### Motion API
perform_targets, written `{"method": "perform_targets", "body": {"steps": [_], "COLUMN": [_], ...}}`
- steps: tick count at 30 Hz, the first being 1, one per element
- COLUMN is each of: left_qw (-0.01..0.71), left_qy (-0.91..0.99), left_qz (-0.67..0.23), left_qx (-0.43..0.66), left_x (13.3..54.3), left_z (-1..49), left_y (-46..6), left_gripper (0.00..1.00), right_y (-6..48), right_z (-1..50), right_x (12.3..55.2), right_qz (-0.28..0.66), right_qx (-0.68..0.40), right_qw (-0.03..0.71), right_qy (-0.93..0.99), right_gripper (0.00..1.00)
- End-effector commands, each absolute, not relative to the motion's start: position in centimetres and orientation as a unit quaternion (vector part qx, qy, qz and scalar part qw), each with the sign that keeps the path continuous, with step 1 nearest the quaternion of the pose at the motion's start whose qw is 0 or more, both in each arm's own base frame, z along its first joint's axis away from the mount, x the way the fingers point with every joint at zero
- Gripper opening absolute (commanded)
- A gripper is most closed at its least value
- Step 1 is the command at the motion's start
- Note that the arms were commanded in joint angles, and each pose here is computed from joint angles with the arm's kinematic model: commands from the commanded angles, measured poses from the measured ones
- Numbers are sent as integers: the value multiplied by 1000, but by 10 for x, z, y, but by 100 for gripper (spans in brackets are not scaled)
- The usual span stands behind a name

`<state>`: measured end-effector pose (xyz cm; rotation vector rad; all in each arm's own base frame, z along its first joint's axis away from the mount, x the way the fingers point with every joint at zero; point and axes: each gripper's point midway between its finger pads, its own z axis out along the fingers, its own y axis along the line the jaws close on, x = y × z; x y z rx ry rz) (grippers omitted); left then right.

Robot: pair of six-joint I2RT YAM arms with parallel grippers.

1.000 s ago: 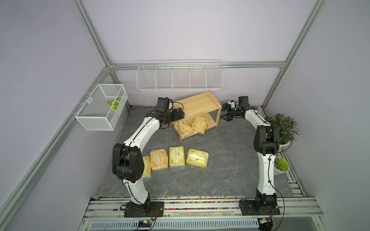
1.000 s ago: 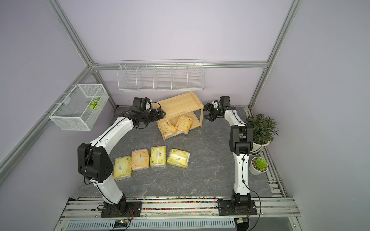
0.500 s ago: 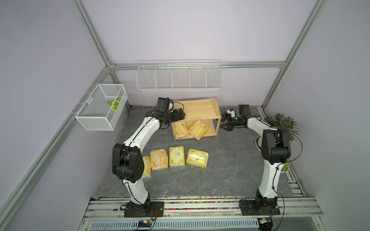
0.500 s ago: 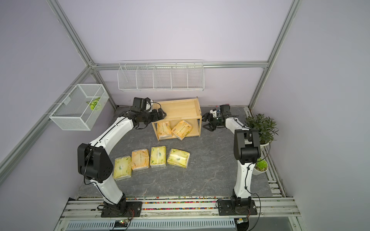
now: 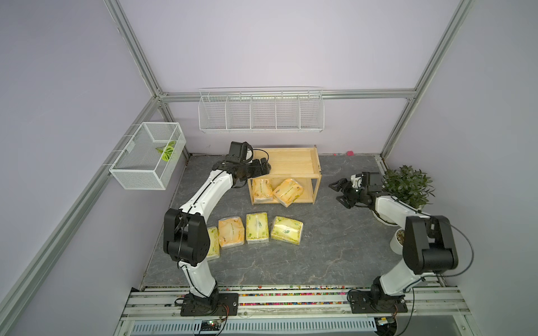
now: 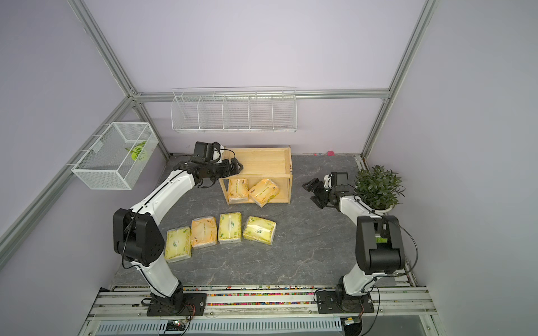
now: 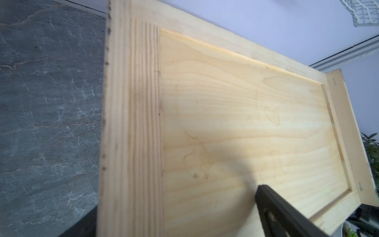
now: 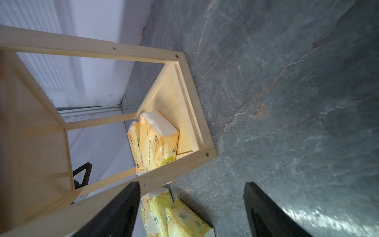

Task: Place the tissue boxes on the shelf by color
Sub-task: Adjust the shelf at the center of the board, then adjust the box of tissues on the shelf.

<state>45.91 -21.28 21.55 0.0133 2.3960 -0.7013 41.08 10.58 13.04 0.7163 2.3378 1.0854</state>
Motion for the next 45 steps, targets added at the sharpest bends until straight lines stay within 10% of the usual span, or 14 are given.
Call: {"method": "perform_targets", "body": {"steps": [1,9,31,45], "left_qw": [300,307,394,359], "left_qy": [914,910,891,903], "left_qz": [-272,-275,-221,-232], "left_qx": [28,31,-44,-30], "left_x": [449,448,499,497], "left_z": [207,210,268,241], "left_y": [-222,-222,-154,-162], "left_gripper": [100,100,97,68], "right_y": [115,188,247,270], "right_z": [157,162,140,132], "right_x": [396,351,390,402], "right_qz": [374,360,382,416], "right_qx": [234,157,150,161], "right_qw": [285,364,389,378], "right_qy": [851,845,825,811], "right_gripper": [84,85,84,83]}}
